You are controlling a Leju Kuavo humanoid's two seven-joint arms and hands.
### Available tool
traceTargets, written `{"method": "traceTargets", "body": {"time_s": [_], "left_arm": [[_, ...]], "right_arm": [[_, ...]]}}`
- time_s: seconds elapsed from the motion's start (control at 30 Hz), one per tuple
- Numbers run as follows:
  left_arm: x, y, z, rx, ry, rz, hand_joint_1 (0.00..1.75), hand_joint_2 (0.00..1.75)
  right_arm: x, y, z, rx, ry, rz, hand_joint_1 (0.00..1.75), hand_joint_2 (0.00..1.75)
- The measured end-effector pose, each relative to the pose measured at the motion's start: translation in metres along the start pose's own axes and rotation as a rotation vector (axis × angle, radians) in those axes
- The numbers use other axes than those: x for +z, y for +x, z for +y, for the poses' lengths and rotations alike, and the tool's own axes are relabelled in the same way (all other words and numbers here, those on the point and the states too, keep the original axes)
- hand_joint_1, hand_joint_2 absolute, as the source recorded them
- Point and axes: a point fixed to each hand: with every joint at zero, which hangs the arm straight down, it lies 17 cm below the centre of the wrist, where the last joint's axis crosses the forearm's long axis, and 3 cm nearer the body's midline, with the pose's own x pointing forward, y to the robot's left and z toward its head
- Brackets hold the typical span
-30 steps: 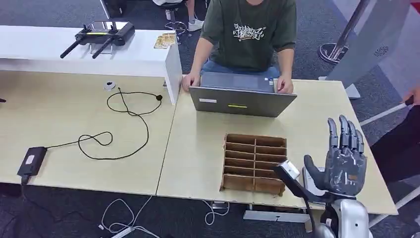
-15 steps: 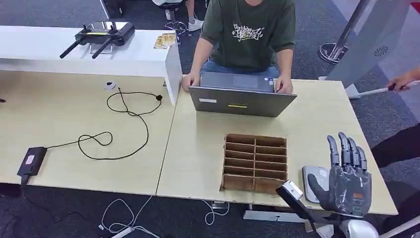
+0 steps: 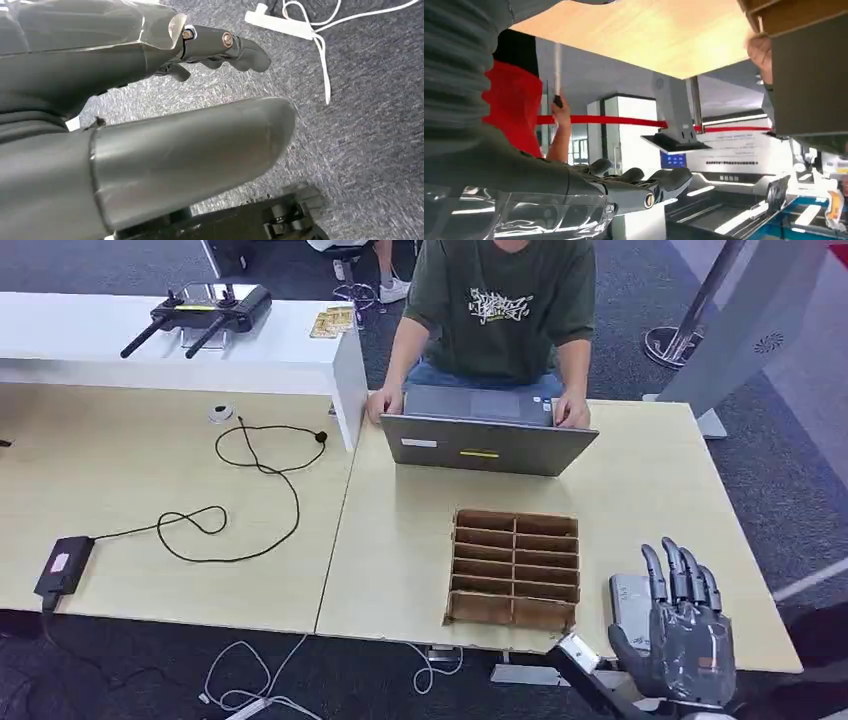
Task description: Pass the card to the sensor for recognition and then transmit it.
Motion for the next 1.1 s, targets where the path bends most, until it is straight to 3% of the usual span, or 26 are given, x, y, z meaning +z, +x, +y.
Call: {"method": "traceTargets", "body": {"time_s": [1.1], "left_arm": [[0.001,0.004,0.002,-0.033,0.022,-0.013,0.0,0.0]], "right_arm": [[0.022,0.046,0.078,-0.098,0.274,-0.074,0.0,1.75]]}}
